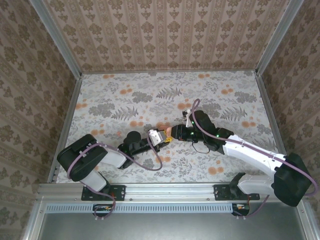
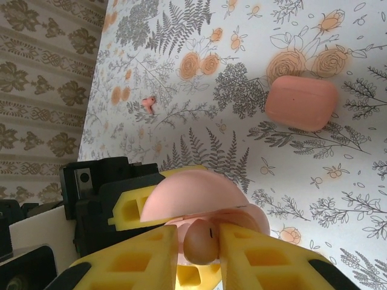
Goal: Insert the wireless bluetooth earbuds into the charging case
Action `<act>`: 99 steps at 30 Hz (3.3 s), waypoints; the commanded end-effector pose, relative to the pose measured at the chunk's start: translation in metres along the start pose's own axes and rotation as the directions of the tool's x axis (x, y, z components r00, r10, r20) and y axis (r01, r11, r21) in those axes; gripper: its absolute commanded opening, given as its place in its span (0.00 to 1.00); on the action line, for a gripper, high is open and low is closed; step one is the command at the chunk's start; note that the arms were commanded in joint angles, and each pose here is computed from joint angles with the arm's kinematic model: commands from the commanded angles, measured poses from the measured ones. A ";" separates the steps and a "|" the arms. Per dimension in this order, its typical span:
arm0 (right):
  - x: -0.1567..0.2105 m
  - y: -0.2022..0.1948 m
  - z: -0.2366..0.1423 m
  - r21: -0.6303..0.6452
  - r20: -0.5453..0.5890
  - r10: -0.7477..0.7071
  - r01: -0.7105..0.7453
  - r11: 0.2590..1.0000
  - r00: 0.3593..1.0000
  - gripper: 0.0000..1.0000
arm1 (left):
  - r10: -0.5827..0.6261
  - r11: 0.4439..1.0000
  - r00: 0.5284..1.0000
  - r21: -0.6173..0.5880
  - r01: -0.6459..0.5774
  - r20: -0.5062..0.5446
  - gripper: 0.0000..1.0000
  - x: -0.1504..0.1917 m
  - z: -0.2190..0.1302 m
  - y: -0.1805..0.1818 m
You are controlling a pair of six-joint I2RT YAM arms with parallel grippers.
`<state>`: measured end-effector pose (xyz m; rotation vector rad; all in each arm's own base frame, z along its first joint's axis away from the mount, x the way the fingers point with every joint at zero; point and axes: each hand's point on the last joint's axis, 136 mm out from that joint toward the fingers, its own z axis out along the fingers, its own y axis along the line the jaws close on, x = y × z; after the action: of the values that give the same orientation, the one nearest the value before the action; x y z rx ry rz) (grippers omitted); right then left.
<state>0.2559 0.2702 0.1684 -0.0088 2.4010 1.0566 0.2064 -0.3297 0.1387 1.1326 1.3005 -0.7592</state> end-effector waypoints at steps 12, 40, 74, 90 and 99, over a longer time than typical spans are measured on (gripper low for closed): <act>-0.002 0.009 0.002 -0.043 -0.009 -0.005 0.005 0.999 1.000 0.27 | 0.002 1.000 1.000 0.004 -0.002 0.013 0.12 -0.007 -0.002 -0.002; -0.003 0.026 0.003 -0.113 -0.022 -0.044 0.042 0.993 0.999 0.35 | -0.002 1.000 1.000 0.001 0.002 0.010 0.12 -0.007 -0.001 -0.001; 0.002 0.012 0.002 -0.031 -0.052 -0.082 0.080 0.996 0.995 0.28 | 0.002 1.000 1.000 -0.001 -0.002 0.010 0.11 -0.008 0.000 -0.001; 0.010 0.004 0.003 -0.008 -0.089 -0.107 0.106 0.994 0.990 0.23 | 0.009 1.000 1.000 -0.002 -0.009 0.009 0.11 -0.009 -0.002 -0.001; 0.002 0.010 -0.009 -0.016 -0.056 -0.142 0.142 0.990 0.988 0.32 | 0.012 1.000 1.000 0.000 -0.012 0.005 0.11 -0.009 -0.004 -0.002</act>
<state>0.2474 0.2757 0.1648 -0.1911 2.4315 1.0312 0.2046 -0.3282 0.1336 1.1465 1.3386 -0.7533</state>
